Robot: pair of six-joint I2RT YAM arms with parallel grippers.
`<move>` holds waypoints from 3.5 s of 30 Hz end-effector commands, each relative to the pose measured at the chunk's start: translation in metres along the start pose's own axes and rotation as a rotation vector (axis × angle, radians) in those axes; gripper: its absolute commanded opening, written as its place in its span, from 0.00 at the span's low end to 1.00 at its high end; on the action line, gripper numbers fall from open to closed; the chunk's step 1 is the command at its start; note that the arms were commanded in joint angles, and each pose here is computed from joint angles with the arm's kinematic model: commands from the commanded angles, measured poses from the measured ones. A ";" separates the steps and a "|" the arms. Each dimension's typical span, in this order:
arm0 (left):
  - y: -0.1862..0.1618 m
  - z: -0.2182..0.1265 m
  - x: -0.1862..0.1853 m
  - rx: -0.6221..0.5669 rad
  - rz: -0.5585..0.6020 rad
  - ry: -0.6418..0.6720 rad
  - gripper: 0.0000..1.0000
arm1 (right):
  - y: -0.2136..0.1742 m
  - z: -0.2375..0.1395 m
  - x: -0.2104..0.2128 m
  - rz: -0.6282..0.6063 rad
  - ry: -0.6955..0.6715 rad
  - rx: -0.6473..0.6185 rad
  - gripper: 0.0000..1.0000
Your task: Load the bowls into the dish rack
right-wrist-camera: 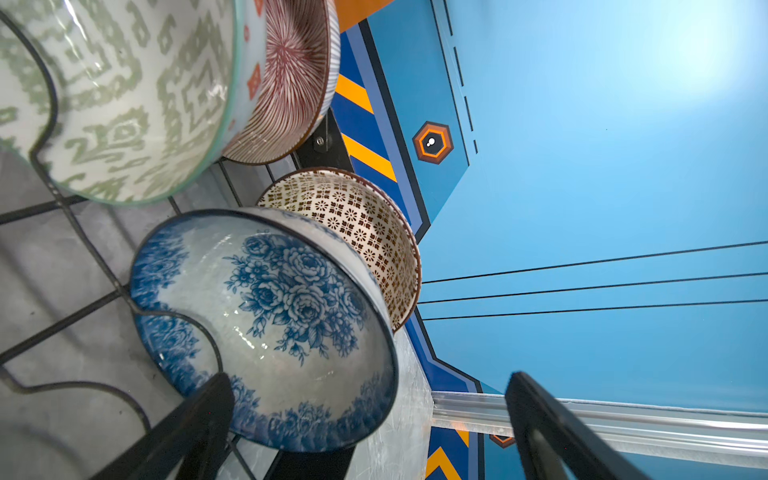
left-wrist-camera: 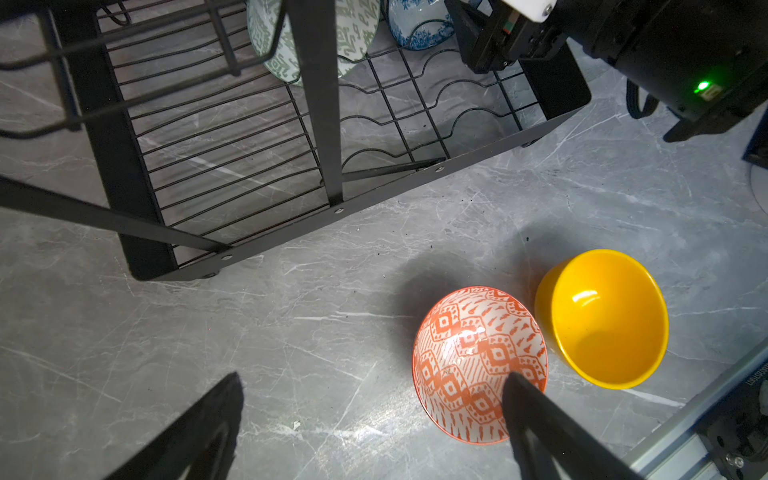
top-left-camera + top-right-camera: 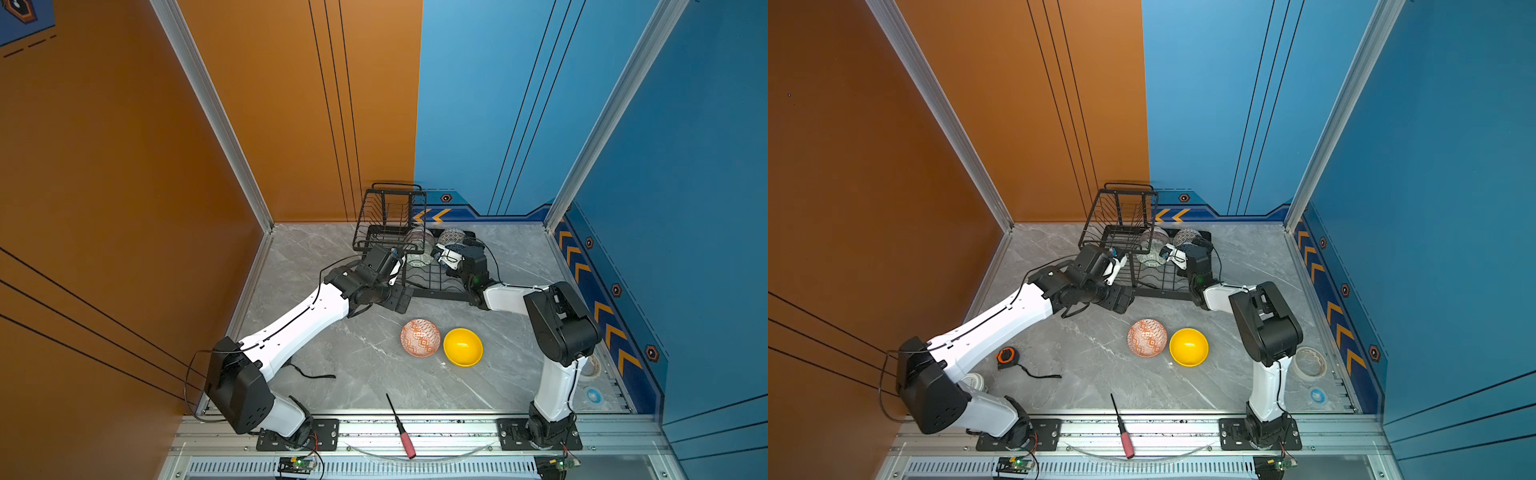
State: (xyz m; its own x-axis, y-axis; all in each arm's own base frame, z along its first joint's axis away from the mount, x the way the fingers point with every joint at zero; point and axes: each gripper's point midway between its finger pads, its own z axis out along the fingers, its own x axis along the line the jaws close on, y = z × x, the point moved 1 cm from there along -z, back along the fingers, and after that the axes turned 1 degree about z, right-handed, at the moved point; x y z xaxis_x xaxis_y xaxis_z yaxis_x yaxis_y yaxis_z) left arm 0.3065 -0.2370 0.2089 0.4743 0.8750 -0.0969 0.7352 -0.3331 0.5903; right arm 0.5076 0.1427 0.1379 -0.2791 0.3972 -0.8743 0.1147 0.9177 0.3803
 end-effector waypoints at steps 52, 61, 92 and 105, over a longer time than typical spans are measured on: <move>0.003 -0.030 0.005 -0.067 0.001 0.015 0.98 | 0.031 -0.208 -0.068 0.687 0.440 0.227 1.00; 0.001 -0.028 0.007 -0.043 0.008 0.030 0.98 | 0.030 -0.223 -0.063 0.701 0.515 0.307 1.00; -0.087 -0.012 -0.014 0.146 -0.043 -0.006 0.98 | 0.025 -0.236 -0.051 0.796 0.618 0.311 1.00; -0.096 0.039 -0.036 0.181 -0.045 -0.061 0.98 | 0.013 -0.221 -0.047 0.798 0.597 0.364 1.00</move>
State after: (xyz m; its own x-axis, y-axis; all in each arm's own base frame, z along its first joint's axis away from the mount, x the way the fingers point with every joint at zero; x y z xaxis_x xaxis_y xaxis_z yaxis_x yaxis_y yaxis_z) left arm 0.2384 -0.2392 0.1344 0.4522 0.8802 -0.1439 0.8262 -0.3527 0.4393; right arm 0.3109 0.1385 0.2600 -0.4140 0.9063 -0.0849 0.6997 0.3765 0.6072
